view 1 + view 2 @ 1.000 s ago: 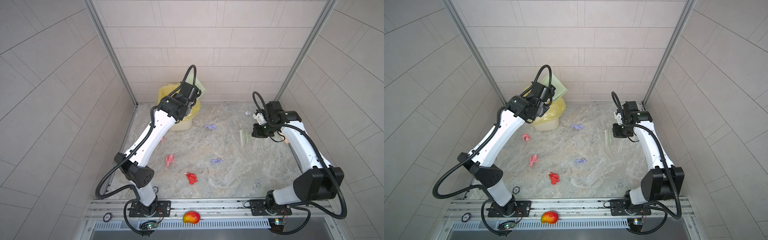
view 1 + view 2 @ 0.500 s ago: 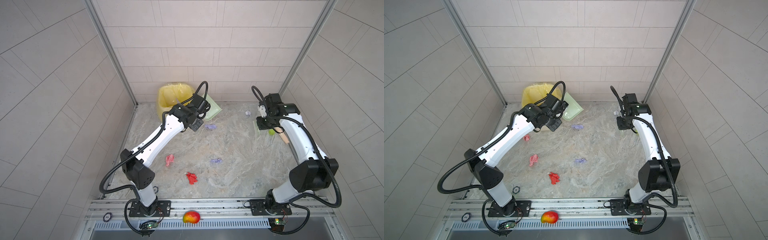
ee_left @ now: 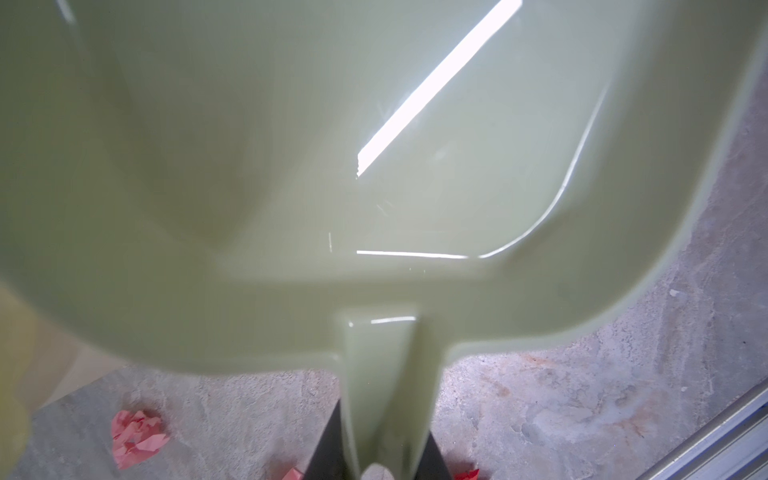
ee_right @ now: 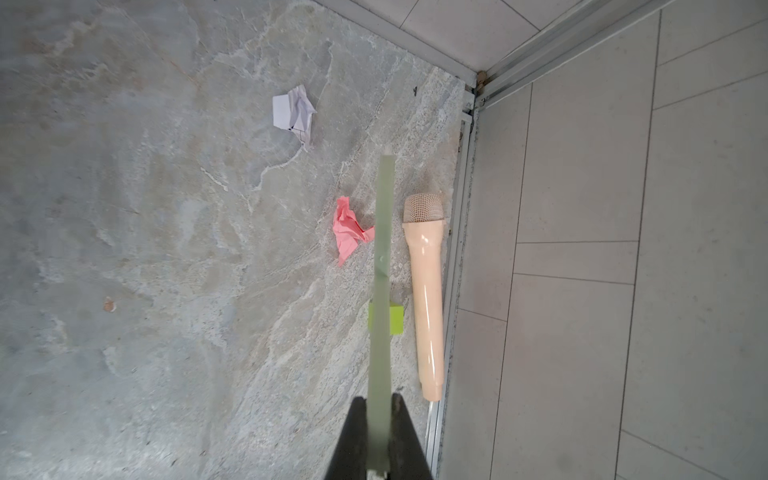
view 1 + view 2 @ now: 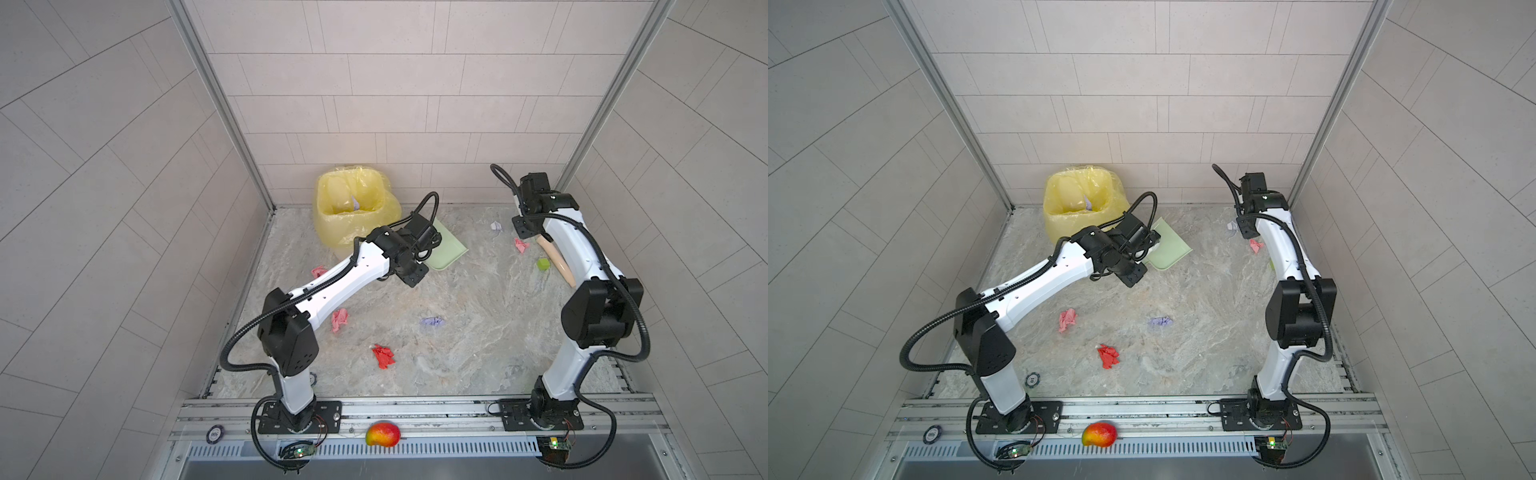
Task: Sweep away the paper scraps from the table
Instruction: 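Carry the empty dustpan toward the pink scrap while the right gripper moves the brush there, then lower the dustpan beside the pink scrap while the right gripper brings the brush behind it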
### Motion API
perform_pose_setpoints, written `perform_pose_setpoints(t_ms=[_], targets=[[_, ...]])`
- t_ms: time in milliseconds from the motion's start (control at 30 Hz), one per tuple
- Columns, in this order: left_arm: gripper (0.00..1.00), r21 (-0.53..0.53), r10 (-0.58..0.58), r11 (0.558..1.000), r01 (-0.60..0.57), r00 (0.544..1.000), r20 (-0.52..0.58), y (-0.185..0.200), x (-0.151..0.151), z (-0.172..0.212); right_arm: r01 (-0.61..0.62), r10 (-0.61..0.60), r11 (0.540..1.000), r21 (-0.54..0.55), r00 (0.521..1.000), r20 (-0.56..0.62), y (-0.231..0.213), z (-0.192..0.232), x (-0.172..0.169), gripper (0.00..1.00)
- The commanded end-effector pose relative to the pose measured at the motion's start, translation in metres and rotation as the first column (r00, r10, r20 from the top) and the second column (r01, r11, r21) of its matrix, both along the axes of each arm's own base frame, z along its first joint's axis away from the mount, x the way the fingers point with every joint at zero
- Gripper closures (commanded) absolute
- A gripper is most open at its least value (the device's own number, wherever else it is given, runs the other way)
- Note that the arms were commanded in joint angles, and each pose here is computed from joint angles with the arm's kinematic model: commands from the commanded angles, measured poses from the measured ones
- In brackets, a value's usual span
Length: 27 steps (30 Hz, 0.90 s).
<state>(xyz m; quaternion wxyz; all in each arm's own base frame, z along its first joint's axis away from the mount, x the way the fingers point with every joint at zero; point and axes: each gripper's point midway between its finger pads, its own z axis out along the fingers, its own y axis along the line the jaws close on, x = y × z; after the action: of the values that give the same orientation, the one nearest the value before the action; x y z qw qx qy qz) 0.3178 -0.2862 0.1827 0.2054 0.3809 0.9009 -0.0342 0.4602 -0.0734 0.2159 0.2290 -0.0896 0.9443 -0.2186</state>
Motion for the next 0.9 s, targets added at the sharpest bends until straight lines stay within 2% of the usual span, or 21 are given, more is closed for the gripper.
perform_pose_setpoints(t_ms=[0,133,300,600,867], targets=[[1.0,-0.022,0.004,1.0,-0.005,0.999,-0.054,-0.009,-0.005,-0.018,-0.034,0.036,0.995,-0.09,0.999,0.027,-0.018,0.005,0.025,1.0],[1.0,0.006,-0.005,1.0,0.006,0.998,-0.067,-0.008,-0.004,-0.028,-0.056,0.057,0.993,-0.099,0.998,0.004,-0.025,-0.004,0.046,1.0],[1.0,0.021,-0.011,1.0,0.013,0.997,-0.081,-0.008,-0.004,-0.036,-0.072,0.067,0.993,-0.097,0.996,-0.051,-0.03,-0.021,0.056,1.0],[1.0,0.038,-0.014,0.999,0.018,0.996,-0.092,-0.005,-0.006,-0.042,-0.085,0.084,0.996,-0.001,0.989,-0.121,-0.021,-0.045,0.046,1.0],[1.0,0.041,-0.021,0.999,0.025,0.995,-0.093,-0.005,-0.006,-0.042,-0.109,0.118,0.992,0.056,0.976,-0.183,-0.008,-0.058,0.022,1.0]])
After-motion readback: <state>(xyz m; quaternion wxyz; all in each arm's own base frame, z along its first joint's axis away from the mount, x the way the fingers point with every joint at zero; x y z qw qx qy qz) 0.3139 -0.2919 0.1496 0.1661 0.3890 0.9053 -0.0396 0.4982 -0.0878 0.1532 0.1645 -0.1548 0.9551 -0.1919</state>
